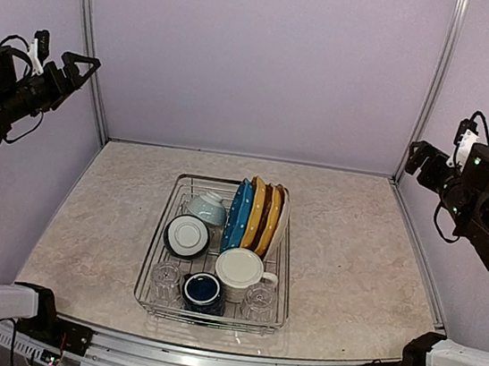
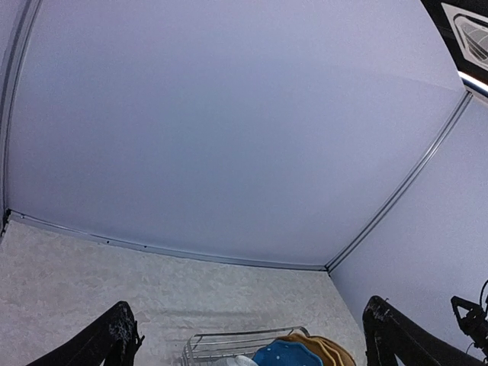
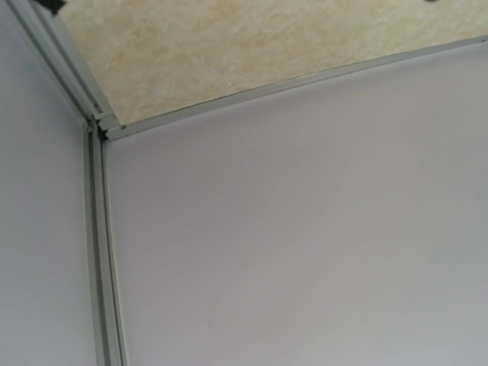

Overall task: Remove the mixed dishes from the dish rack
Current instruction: Grab the plate from the dish rack, then place the plate at the center of the board, then grab the plate from the dish rack.

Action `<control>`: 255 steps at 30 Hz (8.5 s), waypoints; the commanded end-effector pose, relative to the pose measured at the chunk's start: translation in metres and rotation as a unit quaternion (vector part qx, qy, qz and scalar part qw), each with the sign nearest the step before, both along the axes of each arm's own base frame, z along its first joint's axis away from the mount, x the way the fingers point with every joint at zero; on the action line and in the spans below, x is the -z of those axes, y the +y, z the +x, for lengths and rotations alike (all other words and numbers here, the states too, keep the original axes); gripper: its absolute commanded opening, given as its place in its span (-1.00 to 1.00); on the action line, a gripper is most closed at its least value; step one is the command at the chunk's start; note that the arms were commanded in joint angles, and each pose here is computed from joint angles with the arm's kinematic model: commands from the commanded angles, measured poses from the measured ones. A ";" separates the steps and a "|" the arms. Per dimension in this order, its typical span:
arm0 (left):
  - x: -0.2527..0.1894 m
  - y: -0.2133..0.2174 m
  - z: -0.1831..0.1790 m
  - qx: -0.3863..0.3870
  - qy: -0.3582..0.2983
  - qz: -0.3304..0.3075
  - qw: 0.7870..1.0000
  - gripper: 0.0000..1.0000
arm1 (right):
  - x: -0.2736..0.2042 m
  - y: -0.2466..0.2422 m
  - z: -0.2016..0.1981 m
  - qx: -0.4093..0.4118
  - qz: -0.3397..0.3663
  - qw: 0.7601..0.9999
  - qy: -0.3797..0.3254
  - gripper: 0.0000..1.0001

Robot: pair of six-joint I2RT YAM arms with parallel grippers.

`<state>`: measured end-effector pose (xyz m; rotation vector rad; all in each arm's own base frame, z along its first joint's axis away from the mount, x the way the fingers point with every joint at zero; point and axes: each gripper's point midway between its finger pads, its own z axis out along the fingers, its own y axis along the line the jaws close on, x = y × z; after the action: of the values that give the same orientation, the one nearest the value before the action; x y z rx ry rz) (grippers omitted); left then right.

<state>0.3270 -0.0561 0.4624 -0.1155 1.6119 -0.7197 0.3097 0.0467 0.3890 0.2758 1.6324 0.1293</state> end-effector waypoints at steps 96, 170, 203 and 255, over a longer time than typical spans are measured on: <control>0.163 -0.112 0.021 0.169 0.240 0.098 0.951 0.98 | 0.122 0.255 0.033 -0.002 -0.205 0.928 0.311 -1.00; 0.112 -0.122 0.018 0.176 0.187 0.063 0.964 0.98 | 0.321 0.030 0.103 -0.231 0.241 0.891 0.308 -0.99; 0.046 -0.127 0.019 0.125 0.039 0.120 0.984 0.98 | 0.249 0.016 0.059 -0.055 -0.055 0.911 0.406 0.46; 0.065 -0.145 0.025 0.166 0.082 0.094 0.978 0.98 | 0.221 0.292 0.031 -0.075 -0.105 0.919 0.372 -0.22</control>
<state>0.3526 -0.1963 0.3988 0.2338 1.8647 -0.8021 0.3430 0.3374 0.1815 0.0132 2.3940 0.0237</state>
